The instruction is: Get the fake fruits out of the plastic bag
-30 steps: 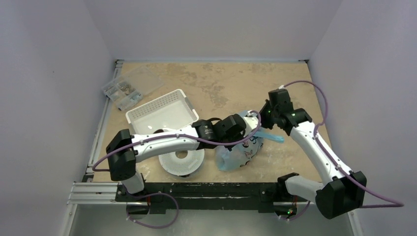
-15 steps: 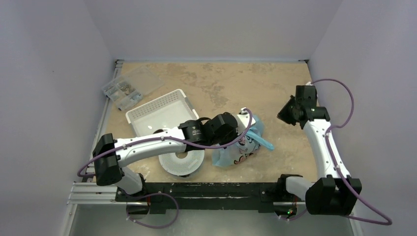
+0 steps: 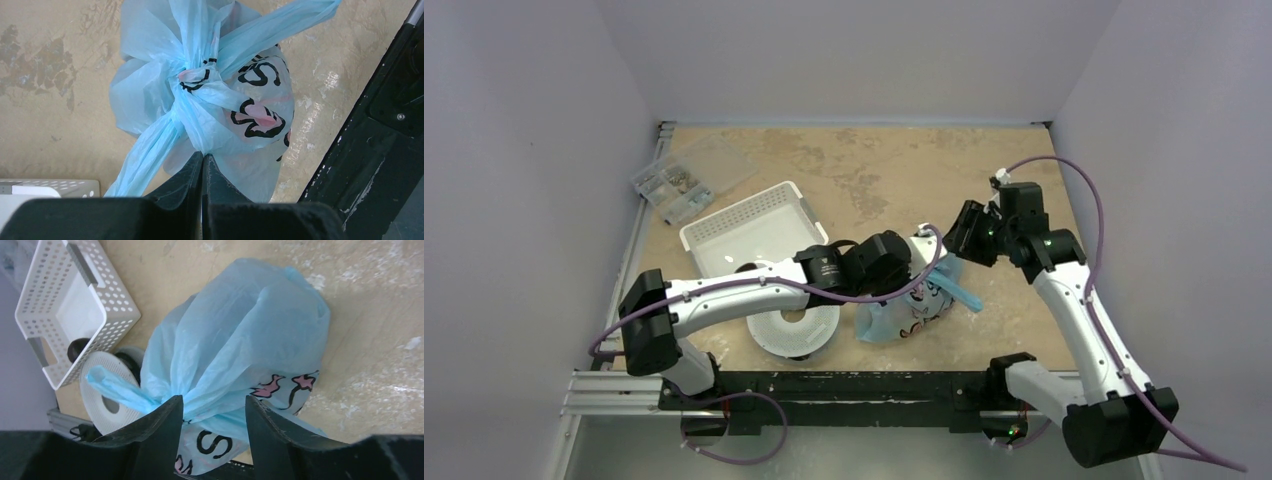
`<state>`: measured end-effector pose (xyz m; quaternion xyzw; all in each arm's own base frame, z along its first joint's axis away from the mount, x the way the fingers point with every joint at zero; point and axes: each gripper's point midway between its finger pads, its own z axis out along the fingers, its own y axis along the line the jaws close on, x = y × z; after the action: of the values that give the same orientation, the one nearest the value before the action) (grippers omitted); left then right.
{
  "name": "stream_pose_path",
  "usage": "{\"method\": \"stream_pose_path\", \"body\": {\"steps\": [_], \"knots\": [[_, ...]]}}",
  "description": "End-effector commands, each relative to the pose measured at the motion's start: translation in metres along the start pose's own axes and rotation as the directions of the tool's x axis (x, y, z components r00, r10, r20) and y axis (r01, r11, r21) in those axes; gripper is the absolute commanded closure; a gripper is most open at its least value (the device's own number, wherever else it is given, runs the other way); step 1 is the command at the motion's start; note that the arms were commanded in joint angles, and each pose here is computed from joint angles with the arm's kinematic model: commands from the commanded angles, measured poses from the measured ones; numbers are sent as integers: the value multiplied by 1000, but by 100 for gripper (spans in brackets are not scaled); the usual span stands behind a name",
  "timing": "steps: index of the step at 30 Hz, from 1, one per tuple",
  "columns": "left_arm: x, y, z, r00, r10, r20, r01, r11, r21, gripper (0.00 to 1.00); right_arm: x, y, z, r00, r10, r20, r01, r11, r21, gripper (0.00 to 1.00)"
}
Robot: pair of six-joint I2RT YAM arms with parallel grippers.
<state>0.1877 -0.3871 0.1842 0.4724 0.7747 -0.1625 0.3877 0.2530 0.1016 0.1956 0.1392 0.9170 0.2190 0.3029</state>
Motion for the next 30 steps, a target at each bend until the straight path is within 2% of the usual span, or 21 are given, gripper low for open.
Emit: {"method": "stream_pose_path", "body": {"steps": [1, 5, 12, 18, 21, 24, 28, 30], "knots": [[-14, -4, 1, 1000, 2, 29, -3, 1000, 23, 100, 21, 25, 1, 997, 10, -83, -19, 994, -105, 49], [-12, -4, 3, 1000, 5, 25, -5, 1000, 20, 100, 36, 36, 7, 991, 63, -114, -80, 986, -148, 36], [-11, -7, 4, 1000, 7, 20, -8, 999, 31, 100, 47, 31, 21, 981, 139, -134, -155, 981, -120, 31], [-8, -16, 7, 1000, 23, 6, -23, 998, 60, 100, 42, 25, 35, 969, 229, -96, -236, 968, -80, 34], [-7, -20, 9, 999, 41, 2, -41, 997, 66, 100, 39, 20, 37, 964, 254, -73, -258, 965, -54, 39], [-6, -24, 10, 999, 45, -6, -44, 996, 81, 100, 36, 16, 38, 960, 273, -53, -275, 961, -27, 51], [-7, -26, 10, 999, 50, -5, -49, 995, 87, 100, 36, 19, 41, 954, 295, -61, -297, 954, -42, 60], [-8, -27, 9, 999, 50, -1, -50, 994, 93, 100, 36, 21, 44, 951, 303, -67, -306, 951, -46, 69]]}}
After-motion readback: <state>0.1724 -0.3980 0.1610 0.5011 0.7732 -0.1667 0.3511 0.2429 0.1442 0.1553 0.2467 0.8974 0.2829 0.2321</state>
